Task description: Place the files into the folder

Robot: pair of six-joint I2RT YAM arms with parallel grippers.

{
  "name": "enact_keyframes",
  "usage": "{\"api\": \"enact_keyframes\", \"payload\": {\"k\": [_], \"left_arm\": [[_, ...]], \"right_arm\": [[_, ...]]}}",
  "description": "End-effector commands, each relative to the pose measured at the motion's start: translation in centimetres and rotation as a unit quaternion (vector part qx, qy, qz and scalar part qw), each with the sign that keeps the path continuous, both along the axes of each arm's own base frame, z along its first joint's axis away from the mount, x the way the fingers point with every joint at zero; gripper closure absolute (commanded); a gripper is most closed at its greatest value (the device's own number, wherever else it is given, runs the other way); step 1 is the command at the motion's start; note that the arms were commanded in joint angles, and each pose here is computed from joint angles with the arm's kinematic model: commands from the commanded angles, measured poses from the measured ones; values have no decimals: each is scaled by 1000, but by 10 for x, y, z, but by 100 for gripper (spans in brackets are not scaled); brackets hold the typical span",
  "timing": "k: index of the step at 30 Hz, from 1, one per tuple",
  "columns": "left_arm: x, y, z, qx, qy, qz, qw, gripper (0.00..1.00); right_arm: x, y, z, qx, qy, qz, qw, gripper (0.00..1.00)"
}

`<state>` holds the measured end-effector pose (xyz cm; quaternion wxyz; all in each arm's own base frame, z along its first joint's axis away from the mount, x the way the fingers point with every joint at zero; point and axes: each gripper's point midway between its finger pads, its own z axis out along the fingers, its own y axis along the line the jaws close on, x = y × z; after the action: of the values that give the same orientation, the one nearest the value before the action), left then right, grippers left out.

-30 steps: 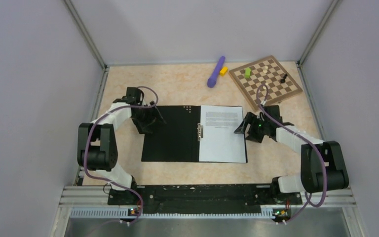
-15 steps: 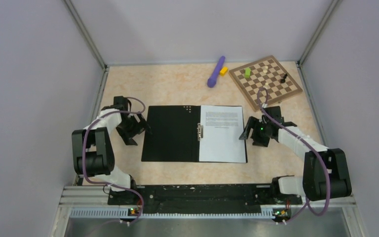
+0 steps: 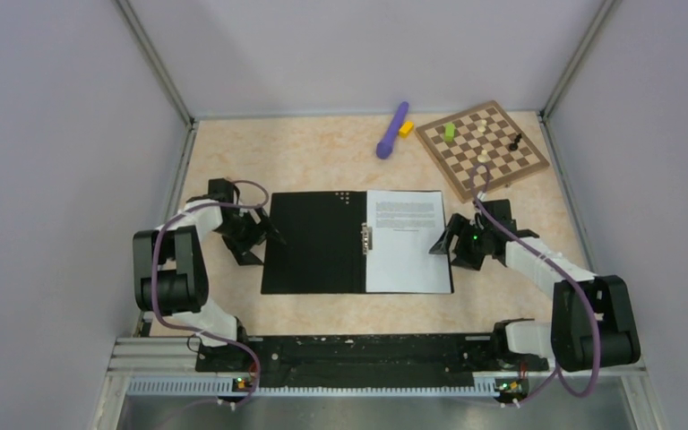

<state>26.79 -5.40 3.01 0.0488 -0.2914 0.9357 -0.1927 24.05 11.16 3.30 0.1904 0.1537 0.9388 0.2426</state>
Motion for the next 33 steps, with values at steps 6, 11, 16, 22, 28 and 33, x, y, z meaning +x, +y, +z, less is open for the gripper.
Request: {"api": "enact_keyframes", "payload": {"k": [6,11,16,22,28,33], "left_arm": [[11,-27,4,-85,-34,-19,996,11],[13,-34,12,-107,-47,-15,993,12],[13,-31,17,-91,-57,-13,994,12],[18,-36,26,-110,-82,-27,990,12],[35,-30,57,-87,-130,-32,987,11],[40,-22,66,-61,-139,-10,988,11]], "right_arm": [[9,16,-7,50,-1,-14,999,28],[7,16,-7,49,0,-12,999,28],[11,-2,9,0,-26,-29,999,28],[17,-12,43,-27,-80,-28,996,28],[22,-31,56,-117,-67,-41,990,29],[47,29,108,-158,-134,4,978,36]]}}
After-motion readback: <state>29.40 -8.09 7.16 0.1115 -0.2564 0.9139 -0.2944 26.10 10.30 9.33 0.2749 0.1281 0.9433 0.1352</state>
